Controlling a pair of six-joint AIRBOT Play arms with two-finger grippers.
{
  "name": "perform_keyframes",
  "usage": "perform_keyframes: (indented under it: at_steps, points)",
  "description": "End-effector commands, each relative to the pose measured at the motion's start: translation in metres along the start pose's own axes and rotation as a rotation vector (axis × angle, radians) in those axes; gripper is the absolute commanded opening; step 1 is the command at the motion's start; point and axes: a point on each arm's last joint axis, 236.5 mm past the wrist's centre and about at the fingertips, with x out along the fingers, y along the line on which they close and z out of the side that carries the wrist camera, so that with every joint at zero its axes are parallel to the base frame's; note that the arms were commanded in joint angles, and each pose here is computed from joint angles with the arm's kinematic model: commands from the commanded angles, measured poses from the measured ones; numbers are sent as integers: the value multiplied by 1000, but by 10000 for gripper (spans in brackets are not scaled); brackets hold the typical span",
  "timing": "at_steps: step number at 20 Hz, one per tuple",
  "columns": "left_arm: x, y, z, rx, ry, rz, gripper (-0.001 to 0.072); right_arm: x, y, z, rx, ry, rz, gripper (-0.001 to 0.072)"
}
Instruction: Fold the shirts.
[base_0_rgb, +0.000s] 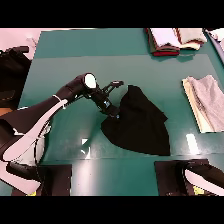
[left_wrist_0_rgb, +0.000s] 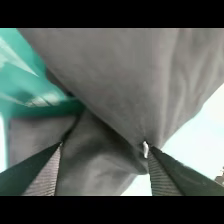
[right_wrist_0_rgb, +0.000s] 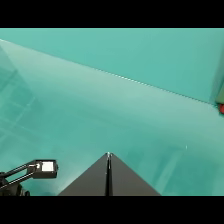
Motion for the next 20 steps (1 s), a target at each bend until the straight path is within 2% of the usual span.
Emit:
perform_keyframes:
  at_steps: [1,3,7,9,13,16,20]
  points:
    - [3,-14,-7,18,31,-41,607,0,0,0,0,-2,0,14]
    - [-3,-9,-12,44,45,-19,607,0,0,0,0,0,-1,14]
    - [-67,43,-21,-2,1,207,608,0,0,-3,-2,14,-1,14]
    - [-79,46,-38,-33,-22,221,608,0,0,-3,-1,13,-1,14]
    - [-36,49,-65,-128,-80,178,609,1,0,-3,-1,13,-1,14]
    - [-2,36,-52,-80,-151,176,610,1,0,-3,0,13,1,14]
    - [43,23,-64,-44,-77,181,606,1,0,-3,0,15,1,14]
